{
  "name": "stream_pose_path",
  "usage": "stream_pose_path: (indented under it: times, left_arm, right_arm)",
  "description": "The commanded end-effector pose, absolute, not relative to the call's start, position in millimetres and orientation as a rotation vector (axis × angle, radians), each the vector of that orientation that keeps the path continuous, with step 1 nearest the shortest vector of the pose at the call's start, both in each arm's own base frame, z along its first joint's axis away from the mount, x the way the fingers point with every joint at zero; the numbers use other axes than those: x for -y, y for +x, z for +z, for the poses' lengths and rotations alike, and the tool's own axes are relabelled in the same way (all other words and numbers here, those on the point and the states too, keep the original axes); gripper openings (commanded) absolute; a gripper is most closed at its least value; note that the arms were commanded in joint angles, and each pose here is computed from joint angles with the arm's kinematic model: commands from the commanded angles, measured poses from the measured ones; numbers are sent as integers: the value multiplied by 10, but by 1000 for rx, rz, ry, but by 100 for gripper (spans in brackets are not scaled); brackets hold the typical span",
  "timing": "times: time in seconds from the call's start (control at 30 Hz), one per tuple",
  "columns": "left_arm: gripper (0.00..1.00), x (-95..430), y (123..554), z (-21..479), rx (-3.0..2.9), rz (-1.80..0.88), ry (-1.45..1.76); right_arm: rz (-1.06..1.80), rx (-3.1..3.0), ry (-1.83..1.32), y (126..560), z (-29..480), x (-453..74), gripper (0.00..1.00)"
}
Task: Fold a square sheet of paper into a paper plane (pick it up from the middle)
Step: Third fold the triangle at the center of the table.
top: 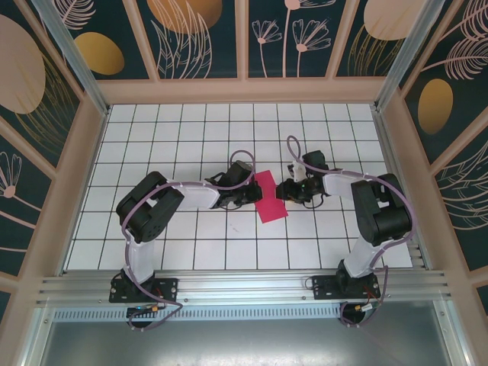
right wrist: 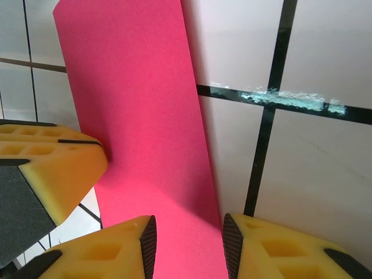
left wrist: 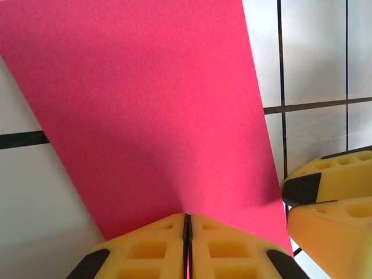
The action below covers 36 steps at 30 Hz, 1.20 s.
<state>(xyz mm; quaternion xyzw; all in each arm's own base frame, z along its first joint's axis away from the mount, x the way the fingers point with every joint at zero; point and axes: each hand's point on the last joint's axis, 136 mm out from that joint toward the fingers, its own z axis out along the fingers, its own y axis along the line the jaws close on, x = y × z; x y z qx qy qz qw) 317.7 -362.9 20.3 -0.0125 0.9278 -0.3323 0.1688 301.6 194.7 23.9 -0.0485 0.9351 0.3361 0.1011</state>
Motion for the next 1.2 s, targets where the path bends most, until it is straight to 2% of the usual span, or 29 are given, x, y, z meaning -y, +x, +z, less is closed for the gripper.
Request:
stream_pose_path:
  times: [0.0, 0.13, 0.7, 0.9, 0.93, 1.17]
  left_arm:
    - [12, 3599, 3126, 106, -2662, -930, 5]
    - [12, 3598, 3100, 67, -2674, -929, 17]
    - [11, 3611, 3088, 52, -2680, -931, 46]
    - [12, 3621, 3093, 87, -2667, -942, 56]
    - [12, 3627, 3092, 119, -2657, -948, 67]
    - [25, 3530, 3126, 528, -2515, -886, 176]
  right_arm:
    - [1047, -2796, -183, 2821, 183, -1982, 38]
    - [1149, -2768, -204, 2753, 271, -2072, 37]
    - [1229, -2720, -124, 2697, 373, -2102, 33]
    - [1228, -2728, -45, 2735, 371, -2083, 27]
    - [1231, -2729, -33, 2746, 384, -2088, 23]
    - [1226, -2745, 43, 2782, 362, -2077, 6]
